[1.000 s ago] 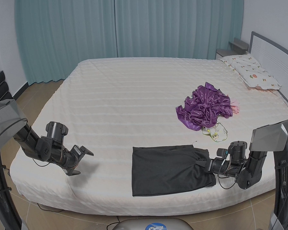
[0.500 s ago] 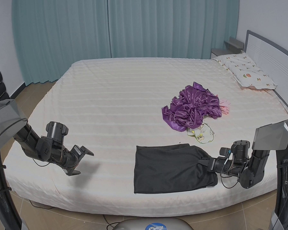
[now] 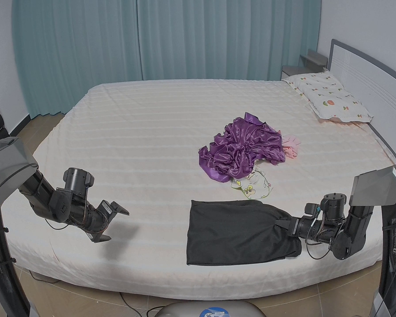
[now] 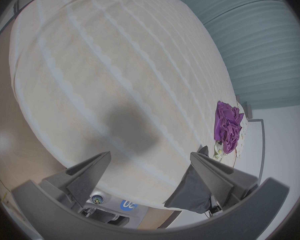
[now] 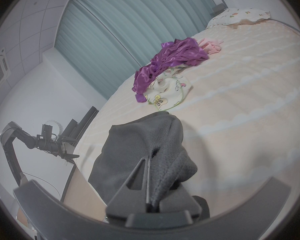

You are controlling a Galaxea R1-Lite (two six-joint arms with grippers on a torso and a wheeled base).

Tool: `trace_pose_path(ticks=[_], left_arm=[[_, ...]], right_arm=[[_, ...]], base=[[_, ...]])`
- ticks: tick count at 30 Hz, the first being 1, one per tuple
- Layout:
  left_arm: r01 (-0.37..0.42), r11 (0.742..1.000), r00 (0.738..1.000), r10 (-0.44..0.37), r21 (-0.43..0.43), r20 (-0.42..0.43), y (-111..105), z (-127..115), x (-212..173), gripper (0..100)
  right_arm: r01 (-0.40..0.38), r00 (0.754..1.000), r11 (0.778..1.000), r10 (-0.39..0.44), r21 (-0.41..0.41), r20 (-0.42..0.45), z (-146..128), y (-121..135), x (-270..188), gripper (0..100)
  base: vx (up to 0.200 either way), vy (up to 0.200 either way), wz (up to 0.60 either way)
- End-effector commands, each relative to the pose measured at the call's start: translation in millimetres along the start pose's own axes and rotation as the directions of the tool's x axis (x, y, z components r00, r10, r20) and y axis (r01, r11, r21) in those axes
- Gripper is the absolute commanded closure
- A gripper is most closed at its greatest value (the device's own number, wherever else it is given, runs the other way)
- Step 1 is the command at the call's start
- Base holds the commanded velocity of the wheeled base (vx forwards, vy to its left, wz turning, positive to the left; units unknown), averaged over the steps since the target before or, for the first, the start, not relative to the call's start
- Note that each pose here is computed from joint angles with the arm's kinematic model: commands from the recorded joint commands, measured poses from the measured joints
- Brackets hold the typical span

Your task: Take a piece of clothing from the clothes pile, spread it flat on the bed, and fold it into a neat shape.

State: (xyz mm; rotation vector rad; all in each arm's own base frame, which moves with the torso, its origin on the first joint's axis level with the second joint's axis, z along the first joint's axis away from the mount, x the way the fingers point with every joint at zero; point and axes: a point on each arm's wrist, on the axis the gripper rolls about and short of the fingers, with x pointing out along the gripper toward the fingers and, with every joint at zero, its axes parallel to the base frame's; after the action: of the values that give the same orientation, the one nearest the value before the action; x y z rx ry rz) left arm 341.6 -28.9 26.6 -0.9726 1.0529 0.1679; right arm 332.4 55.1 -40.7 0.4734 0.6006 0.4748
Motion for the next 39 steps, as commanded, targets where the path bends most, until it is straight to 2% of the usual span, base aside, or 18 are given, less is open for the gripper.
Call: trace_pose_path(ticks=[1,25,35,36,39], left_arm=[[-0.001,1.000,1.000,0.001,-0.001,-0.001,0.4,0.0,0.5,0],[0.000,1.000,1.000,0.000,-0.002,0.000,0.0,0.2,0.4,0],[0.000,1.000,1.000,0.000,0.000,0.000,0.0,0.2,0.4,0],[0.000,1.000,1.000,0.000,0.000,0.000,0.0,0.2,0.4,0],[0.000,1.000,1.000,0.000,0.000,0.000,0.0,0.2,0.4,0]], right_arm=[[-0.001,1.000,1.000,0.001,-0.002,0.010,3.2,0.1,-1.9,100],[0.009,0.998,1.000,-0.010,0.009,0.056,9.4,-12.9,-11.5,100],[-0.010,0.999,1.000,0.010,-0.003,0.039,4.6,-9.9,-2.5,100],[-0.010,0.999,1.000,0.010,-0.003,0.036,3.2,-10.5,-1.3,0],[-0.011,0.999,1.000,0.011,-0.002,0.037,3.1,-10.6,-1.2,0]], base=[[0.000,-0.200,0.00],[0.000,-0.200,0.00],[0.000,-0.200,0.00],[0.000,-0.200,0.00],[0.000,-0.067,0.00]])
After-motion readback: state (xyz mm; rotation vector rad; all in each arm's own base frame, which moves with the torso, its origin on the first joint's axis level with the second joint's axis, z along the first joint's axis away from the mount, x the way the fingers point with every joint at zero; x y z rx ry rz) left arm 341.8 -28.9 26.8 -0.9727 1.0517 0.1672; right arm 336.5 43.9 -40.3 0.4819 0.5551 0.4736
